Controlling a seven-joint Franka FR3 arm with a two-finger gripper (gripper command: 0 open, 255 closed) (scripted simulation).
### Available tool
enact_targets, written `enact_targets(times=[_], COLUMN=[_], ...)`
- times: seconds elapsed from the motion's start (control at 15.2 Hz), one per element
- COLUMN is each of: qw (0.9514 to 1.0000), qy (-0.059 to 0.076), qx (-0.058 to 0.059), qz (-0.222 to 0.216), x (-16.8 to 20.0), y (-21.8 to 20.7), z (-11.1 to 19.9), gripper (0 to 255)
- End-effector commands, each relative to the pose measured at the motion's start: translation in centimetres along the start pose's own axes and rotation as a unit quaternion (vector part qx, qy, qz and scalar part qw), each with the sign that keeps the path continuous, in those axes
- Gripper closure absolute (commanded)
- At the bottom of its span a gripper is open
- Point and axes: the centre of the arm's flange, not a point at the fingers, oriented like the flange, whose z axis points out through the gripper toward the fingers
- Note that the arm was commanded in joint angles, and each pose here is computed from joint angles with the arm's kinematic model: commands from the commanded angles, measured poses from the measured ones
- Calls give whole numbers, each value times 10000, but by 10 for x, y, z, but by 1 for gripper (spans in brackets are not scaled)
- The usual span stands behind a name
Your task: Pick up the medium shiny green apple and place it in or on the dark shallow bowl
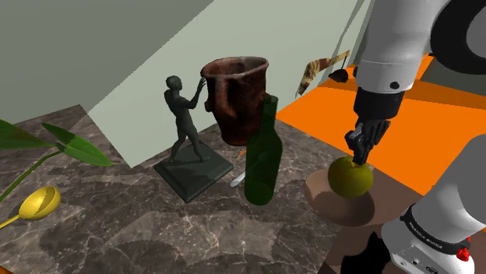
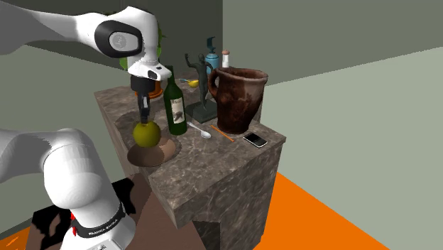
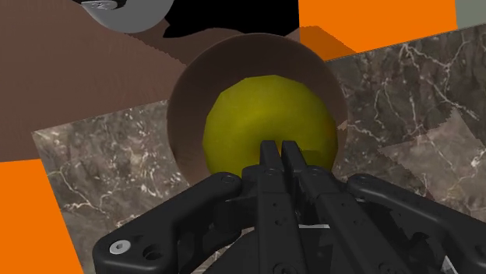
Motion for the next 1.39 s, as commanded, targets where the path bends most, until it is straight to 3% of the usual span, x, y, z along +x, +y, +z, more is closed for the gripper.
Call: enact_targets(times=[0.0,0.26,0.79,0.86,1.19,1.32], qw=[10000,10000,10000,10000,10000,10000], qy=[3,3,3,3,3,3], qx=[1,1,1,1,1,1], qz=[0,0,0,-1,0,0], x=[1,5,5,5,5,5], y=[0,0,0,0,0,0], z=[10,29,29,29,29,2], gripper=[255,255,255,0,0,0])
